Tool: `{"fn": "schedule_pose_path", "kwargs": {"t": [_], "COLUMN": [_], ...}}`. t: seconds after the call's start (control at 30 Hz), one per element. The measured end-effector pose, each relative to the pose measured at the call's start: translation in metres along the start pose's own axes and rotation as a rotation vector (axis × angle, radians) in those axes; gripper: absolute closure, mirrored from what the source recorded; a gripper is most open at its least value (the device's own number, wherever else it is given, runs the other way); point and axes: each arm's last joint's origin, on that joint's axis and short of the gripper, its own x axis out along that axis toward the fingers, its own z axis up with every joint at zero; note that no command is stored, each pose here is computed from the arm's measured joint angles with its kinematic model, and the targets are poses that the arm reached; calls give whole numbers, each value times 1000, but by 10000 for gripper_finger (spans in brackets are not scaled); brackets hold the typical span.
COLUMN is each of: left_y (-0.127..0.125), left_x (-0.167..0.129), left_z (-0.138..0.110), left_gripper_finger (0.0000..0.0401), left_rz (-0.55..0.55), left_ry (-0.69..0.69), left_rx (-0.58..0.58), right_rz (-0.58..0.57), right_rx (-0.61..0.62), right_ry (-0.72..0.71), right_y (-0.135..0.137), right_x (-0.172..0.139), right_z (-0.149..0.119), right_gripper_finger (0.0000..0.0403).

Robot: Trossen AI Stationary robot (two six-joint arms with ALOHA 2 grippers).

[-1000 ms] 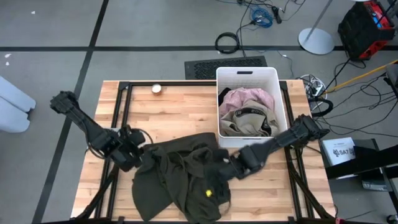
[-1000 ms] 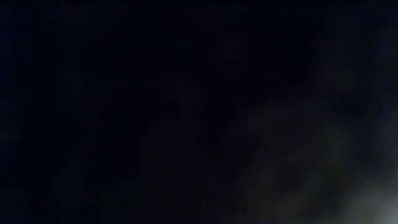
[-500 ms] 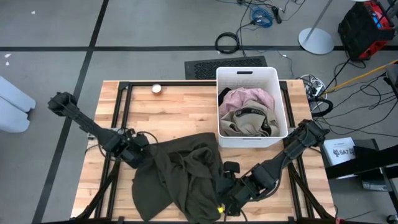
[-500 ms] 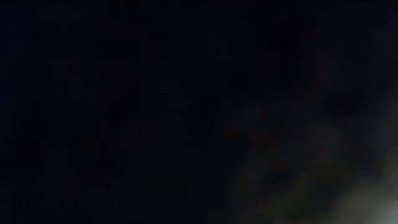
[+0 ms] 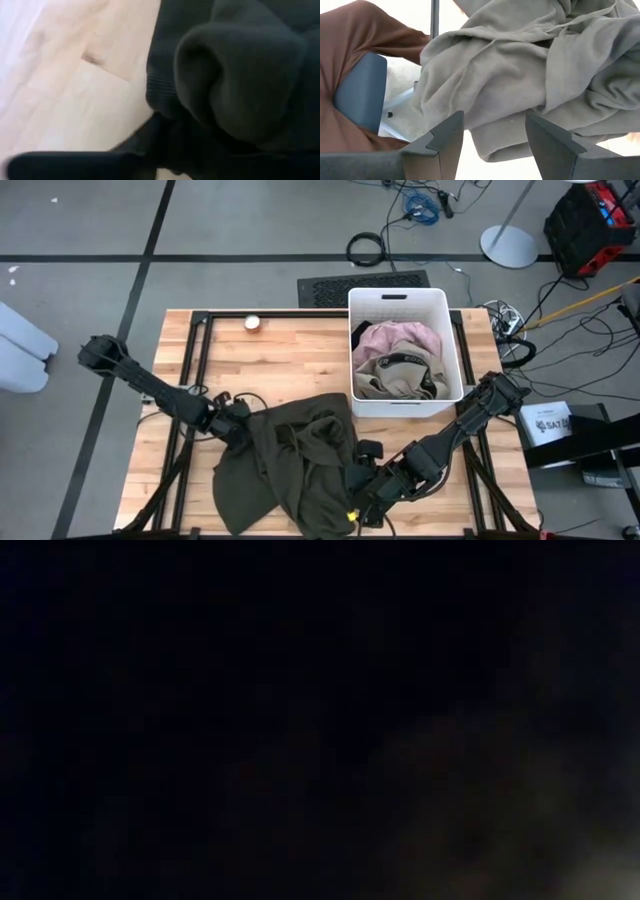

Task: Sort clothes
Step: Put the black jacket into the laundry bin

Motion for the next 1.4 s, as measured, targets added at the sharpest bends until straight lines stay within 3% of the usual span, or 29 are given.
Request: {"fn": "schedule_pose_path", "kwargs": {"t": [0.07,0.13,0.27,0.43,0.6,0.8,0.9,1.07,1.27,1.4], "left_y": [0,2,3,2,-2,-17,-33,-67,-92,-116], "left_x": [-3,-9,-32,-81,-131,-164,-161,-146,-129,-122], "left_z": [1,1,9,32,57,82,97,134,173,197], "left_gripper_finger": [357,384,393,397,397,397,397,398,398,398], "left_rz": [5,20,105,260,291,124,3,-244,-263,-326], "left_ry": [20,60,137,115,32,-101,-180,-333,-392,-443], "left_rx": [17,24,66,131,159,124,117,217,350,430], "right_rz": [4,10,18,28,40,62,79,81,-15,-94], "right_rx": [-1,-1,4,9,12,21,29,21,24,-50], "right_ry": [-2,-6,-21,-37,-50,-68,-75,-77,1,-11], "right_y": [0,2,0,-1,-3,-3,-3,-3,-7,-5], "right_x": [-1,-4,-12,-20,-28,-39,-47,-55,-52,-41], "right_z": [0,-1,0,1,2,1,-1,-3,-18,-30], "right_gripper_finger": [204,204,204,204,204,204,204,204,204,204]}}
